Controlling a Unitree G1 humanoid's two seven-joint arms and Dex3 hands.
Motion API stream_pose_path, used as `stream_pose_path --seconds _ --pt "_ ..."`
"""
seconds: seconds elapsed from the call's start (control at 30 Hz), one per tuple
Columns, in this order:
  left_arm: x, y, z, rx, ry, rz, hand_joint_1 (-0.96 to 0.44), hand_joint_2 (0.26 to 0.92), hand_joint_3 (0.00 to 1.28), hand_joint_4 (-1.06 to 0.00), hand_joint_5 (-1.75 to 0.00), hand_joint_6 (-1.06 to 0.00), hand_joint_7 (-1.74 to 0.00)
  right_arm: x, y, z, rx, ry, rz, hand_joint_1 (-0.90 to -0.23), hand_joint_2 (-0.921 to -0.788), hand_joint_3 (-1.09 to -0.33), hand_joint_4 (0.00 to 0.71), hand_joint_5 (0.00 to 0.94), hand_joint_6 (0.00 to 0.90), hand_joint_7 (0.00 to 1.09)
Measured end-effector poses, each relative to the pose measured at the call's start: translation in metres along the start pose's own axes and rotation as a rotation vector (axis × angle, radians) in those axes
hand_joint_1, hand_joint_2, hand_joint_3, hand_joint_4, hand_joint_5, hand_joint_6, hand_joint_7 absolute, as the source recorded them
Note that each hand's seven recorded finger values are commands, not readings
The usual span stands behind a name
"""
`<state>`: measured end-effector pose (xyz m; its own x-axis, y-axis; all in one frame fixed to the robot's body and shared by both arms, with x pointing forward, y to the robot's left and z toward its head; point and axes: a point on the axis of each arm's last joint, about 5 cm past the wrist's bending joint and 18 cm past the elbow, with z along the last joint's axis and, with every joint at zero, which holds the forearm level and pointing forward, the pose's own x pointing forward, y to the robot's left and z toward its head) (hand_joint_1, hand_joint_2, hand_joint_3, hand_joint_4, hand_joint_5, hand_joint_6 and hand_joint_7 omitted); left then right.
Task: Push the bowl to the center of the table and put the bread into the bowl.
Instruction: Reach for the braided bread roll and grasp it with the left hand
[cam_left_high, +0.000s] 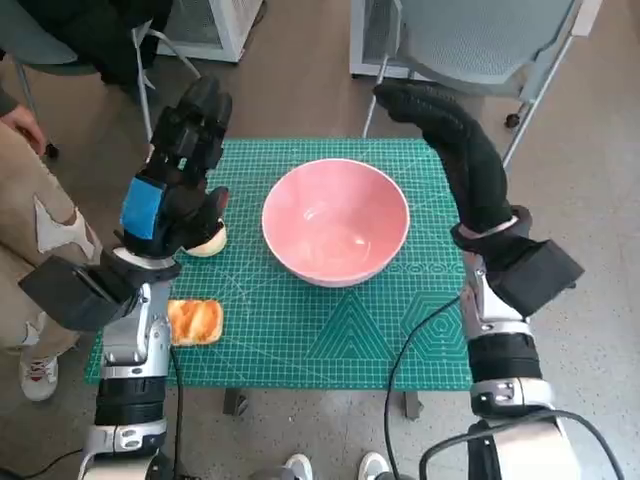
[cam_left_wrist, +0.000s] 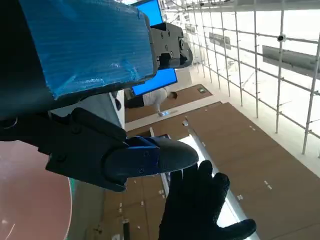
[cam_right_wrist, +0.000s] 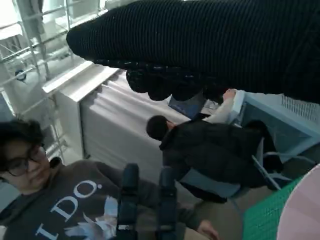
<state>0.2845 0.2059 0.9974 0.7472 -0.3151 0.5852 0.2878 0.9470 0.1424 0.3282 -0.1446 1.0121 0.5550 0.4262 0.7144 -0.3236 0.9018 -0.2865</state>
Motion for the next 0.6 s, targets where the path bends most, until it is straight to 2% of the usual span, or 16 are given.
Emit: stream_pose_path --seconds 0.33,0.53,0.6 --pt "0.000 0.004 0.008 0.023 -0.002 -0.012 -0.74 0.921 0.36 -0.03 0.00 0.00 -0.34 -0.0047 0.003 0.003 -0.010 -0.020 0.017 -0.728 -0.921 -0.833 0.143 0.004 -0.001 0.46" --pt "-0.009 0.013 0.035 0.149 -0.004 -0.057 -0.70 0.921 0.36 -0.05 -0.01 0.00 -0.37 -0.0086 0.004 0.004 -0.021 -0.033 0.024 -0.737 -0.921 -0.830 0.144 0.004 -0.001 0.46" --pt "-0.013 0.018 0.047 0.234 0.027 -0.086 -0.67 0.921 0.26 -0.04 0.00 0.00 -0.36 -0.0092 0.004 0.004 -0.025 -0.032 0.023 -0.740 -0.921 -0.838 0.145 0.004 -0.001 0.46"
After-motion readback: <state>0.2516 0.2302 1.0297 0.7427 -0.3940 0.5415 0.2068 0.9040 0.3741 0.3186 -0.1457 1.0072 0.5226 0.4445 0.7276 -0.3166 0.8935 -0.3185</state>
